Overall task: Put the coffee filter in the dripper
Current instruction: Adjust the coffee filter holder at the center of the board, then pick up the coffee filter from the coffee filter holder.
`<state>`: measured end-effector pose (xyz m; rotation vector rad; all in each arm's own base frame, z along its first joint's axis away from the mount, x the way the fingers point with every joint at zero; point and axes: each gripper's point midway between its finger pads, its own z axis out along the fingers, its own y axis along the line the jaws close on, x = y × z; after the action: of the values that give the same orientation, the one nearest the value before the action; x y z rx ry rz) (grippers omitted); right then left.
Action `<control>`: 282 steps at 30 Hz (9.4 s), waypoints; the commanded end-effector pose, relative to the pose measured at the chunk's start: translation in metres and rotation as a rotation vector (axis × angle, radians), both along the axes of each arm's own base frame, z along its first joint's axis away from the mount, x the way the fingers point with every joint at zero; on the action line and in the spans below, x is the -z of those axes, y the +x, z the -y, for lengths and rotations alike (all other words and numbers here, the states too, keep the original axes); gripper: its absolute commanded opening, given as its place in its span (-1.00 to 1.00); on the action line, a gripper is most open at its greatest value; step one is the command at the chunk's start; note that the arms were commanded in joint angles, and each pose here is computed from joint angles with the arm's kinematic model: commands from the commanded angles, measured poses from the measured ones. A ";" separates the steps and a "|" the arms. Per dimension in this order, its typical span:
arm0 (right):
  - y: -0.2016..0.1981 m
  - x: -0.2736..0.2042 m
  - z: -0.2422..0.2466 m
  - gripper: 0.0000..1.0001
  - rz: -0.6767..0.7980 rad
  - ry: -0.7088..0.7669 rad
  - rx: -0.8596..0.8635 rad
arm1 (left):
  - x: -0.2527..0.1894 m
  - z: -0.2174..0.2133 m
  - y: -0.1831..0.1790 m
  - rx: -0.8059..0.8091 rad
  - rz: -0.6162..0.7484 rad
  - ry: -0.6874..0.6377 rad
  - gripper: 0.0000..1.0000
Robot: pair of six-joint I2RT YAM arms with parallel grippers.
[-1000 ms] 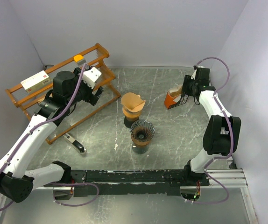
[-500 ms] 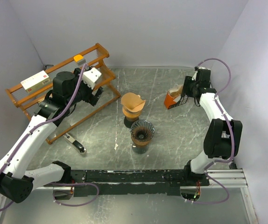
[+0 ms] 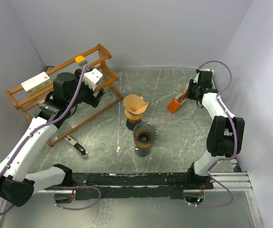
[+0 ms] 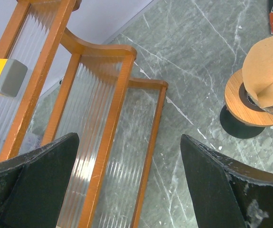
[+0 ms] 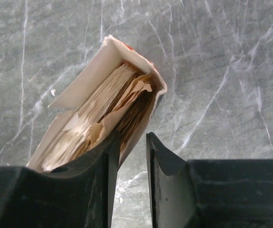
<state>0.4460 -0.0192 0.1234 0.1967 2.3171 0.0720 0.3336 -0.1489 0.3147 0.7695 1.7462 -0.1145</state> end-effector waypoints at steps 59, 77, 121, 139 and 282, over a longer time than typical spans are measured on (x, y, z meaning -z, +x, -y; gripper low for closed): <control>0.022 -0.041 -0.017 -0.24 -0.103 -0.202 -0.331 | 0.000 -0.013 0.005 -0.034 0.020 -0.011 0.99; 0.019 -0.130 -0.027 0.65 0.151 -0.200 -0.340 | 0.010 -0.057 0.032 -0.209 -0.030 -0.169 0.99; 0.000 -0.113 -0.063 0.13 0.124 -0.281 -0.444 | 0.003 -0.064 0.016 -0.168 0.000 -0.222 0.99; -0.005 -0.118 -0.059 0.36 0.153 -0.287 -0.414 | 0.004 -0.064 0.017 -0.167 -0.001 -0.215 0.99; 0.013 -0.044 -0.033 -0.40 -0.043 -0.313 -0.503 | 0.022 -0.087 0.011 -0.208 0.019 -0.264 0.99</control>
<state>0.4490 0.0176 0.1596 -0.5667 2.3609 -0.0241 0.3419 -0.0626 0.2849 0.3855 1.7806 -0.1864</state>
